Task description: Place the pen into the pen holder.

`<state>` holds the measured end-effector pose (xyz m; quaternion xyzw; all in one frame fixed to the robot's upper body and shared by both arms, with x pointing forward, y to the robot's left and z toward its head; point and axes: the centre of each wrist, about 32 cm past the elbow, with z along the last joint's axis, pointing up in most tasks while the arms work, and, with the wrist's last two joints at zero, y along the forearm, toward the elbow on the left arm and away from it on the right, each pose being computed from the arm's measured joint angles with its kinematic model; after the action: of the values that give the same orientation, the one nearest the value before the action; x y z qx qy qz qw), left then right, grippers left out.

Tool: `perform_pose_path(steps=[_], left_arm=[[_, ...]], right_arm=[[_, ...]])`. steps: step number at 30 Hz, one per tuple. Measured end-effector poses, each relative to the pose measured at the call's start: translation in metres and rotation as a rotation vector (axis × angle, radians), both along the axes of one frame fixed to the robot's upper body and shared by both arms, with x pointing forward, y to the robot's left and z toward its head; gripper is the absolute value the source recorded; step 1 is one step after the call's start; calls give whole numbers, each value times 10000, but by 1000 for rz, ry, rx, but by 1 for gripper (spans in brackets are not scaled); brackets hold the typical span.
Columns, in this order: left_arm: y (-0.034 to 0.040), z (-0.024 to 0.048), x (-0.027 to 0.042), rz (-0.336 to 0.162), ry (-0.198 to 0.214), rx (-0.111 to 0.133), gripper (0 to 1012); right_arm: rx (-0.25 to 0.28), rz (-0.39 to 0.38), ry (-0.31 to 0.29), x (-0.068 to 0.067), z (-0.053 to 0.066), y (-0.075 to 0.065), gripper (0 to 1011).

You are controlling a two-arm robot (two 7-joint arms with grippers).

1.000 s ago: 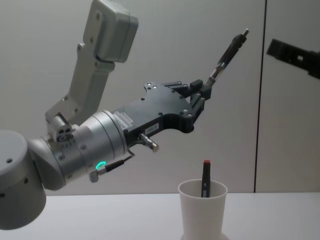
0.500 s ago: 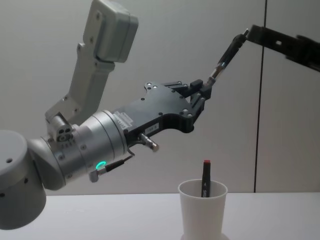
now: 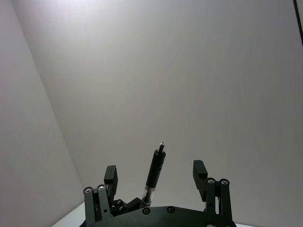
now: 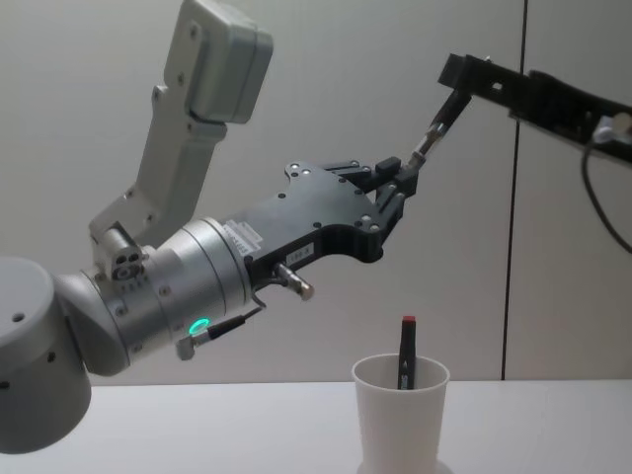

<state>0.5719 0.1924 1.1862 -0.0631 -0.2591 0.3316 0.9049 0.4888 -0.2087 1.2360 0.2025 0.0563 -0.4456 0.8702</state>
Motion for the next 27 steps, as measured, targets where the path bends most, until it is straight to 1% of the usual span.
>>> perform_pose_path(steps=[6,9,11,12,14,16,17,18,19,21,22,23,27], left_arm=[[0,0,0,0,0,0,137],[0,0,0,0,0,0,137],[0,0,0,0,0,0,137],[0,0,0,0,0,0,137],[0,0,0,0,0,0,137],[0,0,0,0,0,0,137],[0,0,0,0,0,0,137],[0,0,0,0,0,0,137],[0,0,0,0,0,0,137],[0,0,0,0,0,0,137],[0,0,0,0,0,0,137],[0,0,0,0,0,0,137],[0,0,0,0,0,0,137]], right_arm=[[6,13,15,81,5,64,996],[8,17,19,107,9,83,933],[9,19,21,129,9,99,871],[9,20,22,138,10,105,871],[10,21,23,155,9,117,813],[11,23,25,173,9,130,733],[11,23,24,180,13,134,733],[12,24,26,189,11,143,692],[12,24,26,189,11,143,680],[13,24,27,201,12,151,591],[13,23,27,204,13,153,568],[13,23,27,212,15,157,507],[14,21,27,222,18,165,426]])
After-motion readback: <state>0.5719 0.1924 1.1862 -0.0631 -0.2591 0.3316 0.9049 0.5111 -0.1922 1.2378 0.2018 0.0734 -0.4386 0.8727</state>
